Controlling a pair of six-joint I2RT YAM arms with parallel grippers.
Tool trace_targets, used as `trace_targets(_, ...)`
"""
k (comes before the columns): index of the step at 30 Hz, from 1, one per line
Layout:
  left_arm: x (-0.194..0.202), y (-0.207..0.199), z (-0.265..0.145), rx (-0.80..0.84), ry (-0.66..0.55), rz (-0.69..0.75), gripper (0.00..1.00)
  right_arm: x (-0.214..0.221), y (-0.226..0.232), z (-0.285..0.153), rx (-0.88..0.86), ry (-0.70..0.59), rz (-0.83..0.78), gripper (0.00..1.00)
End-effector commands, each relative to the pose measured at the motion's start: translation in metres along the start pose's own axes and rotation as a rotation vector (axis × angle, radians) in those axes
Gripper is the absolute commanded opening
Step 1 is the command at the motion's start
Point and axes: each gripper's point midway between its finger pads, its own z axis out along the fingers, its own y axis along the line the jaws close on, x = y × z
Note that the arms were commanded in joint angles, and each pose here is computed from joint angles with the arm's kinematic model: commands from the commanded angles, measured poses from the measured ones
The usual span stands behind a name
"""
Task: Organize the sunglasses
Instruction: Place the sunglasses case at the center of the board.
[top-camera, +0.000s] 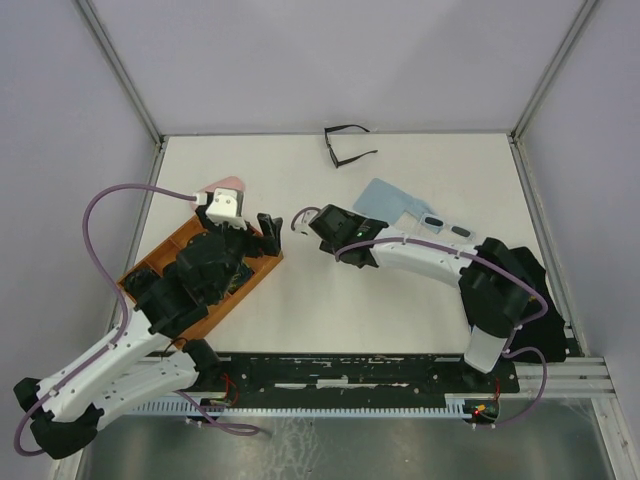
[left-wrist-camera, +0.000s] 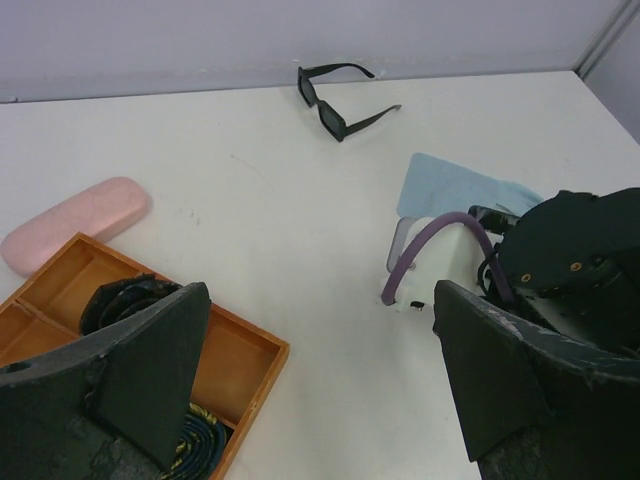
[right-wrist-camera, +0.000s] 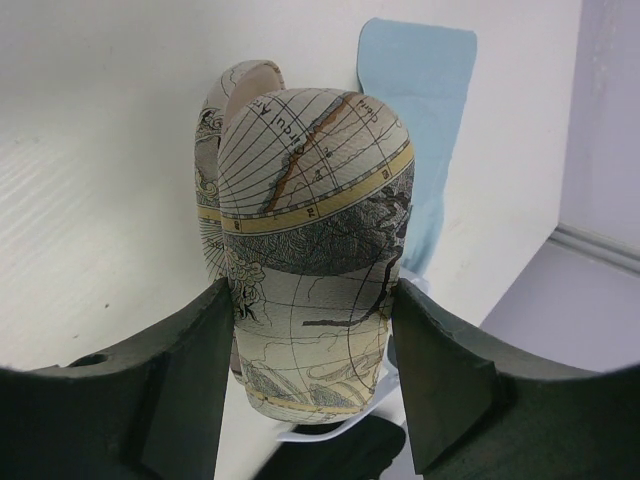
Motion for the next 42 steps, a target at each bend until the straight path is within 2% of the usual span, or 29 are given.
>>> trace_targets(1, -0.004, 0.006, 0.003, -0.036, -0.019, 0.04, 0.99, -0.016, -0.024, 0.003, 0.154, -0.022, -0.071, 0.24)
trace_targets(7, -0.003, 0.005, 0.004, -0.032, -0.021, 0.034, 0.99, -0.015, -0.01, 0.016, 0.134, -0.013, -0.114, 0.32)
trace_targets(17, 0.0, 0.0, 0.008, -0.017, -0.008, 0.043, 0.99, -0.008, 0.013, 0.031, 0.106, 0.013, -0.167, 0.37)
trace_targets(36, 0.006, 0.0, 0.01, -0.023, 0.009, 0.044, 0.99, 0.0, 0.036, 0.024, 0.051, -0.02, -0.136, 0.86)
trace_targets(42, 0.007, 0.001, 0.009, -0.023, 0.011, 0.04, 0.99, -0.009, 0.041, 0.005, 0.001, -0.089, -0.099, 0.91)
